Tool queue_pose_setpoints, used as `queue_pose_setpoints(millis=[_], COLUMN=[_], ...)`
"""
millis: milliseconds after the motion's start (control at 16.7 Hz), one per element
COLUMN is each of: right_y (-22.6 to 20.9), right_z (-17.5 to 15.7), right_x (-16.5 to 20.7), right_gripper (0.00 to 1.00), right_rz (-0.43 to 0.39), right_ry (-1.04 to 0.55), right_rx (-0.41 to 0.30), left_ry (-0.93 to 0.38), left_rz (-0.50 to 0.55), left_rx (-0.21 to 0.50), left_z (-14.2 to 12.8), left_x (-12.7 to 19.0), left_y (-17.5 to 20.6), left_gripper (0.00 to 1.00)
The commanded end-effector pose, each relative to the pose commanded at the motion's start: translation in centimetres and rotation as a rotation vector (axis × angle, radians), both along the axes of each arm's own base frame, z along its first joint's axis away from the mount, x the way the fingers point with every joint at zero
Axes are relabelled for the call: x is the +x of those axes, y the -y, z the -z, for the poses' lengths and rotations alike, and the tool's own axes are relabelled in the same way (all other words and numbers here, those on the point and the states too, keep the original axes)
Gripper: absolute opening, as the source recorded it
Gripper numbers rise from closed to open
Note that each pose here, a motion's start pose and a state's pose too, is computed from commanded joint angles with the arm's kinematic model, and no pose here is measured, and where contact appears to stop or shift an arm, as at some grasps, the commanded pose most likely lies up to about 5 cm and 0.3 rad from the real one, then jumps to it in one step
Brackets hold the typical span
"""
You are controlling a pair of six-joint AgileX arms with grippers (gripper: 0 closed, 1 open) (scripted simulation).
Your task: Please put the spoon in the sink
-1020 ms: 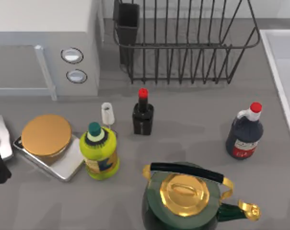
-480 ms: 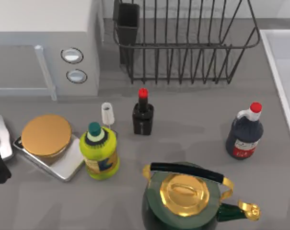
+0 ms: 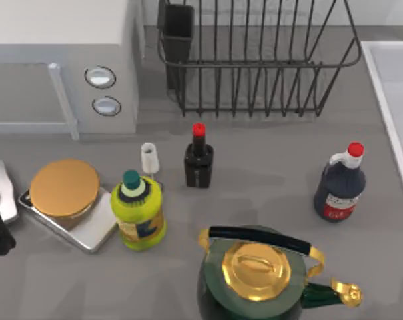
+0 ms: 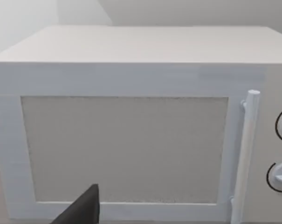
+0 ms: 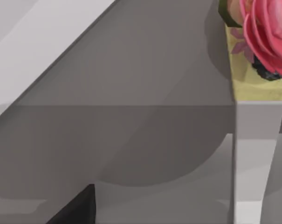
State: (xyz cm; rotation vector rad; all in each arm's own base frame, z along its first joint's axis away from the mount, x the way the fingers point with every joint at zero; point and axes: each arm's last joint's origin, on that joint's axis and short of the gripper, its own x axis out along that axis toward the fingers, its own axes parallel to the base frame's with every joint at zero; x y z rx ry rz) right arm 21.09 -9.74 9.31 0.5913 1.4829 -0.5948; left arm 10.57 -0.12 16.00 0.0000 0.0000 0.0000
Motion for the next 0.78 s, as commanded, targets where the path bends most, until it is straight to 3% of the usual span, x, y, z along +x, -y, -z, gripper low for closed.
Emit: queue_pose_setpoints(millis=[360, 420, 780], right_y=[0.0, 0.0, 0.3], right_z=[0.0, -2.2, -5.9], right_x=[0.0, 0.1, 0.8], right_gripper=[0.0, 0.0, 0.0], right_rz=[0.0, -0.002, -0.001], right_ry=[0.0, 0.024, 0.022], right_rx=[0.0, -0.023, -0.022], left_ry=[0.0, 0.0, 0.0], left_rz=[0.0, 0.0, 0.0], left_rx=[0.0, 0.0, 0.0], left_z=[0.0, 0.0, 0.0], left_x=[0.0, 0.0, 0.0], left_y=[0.0, 0.0, 0.0], left_gripper=[1.0, 1.0, 1.0])
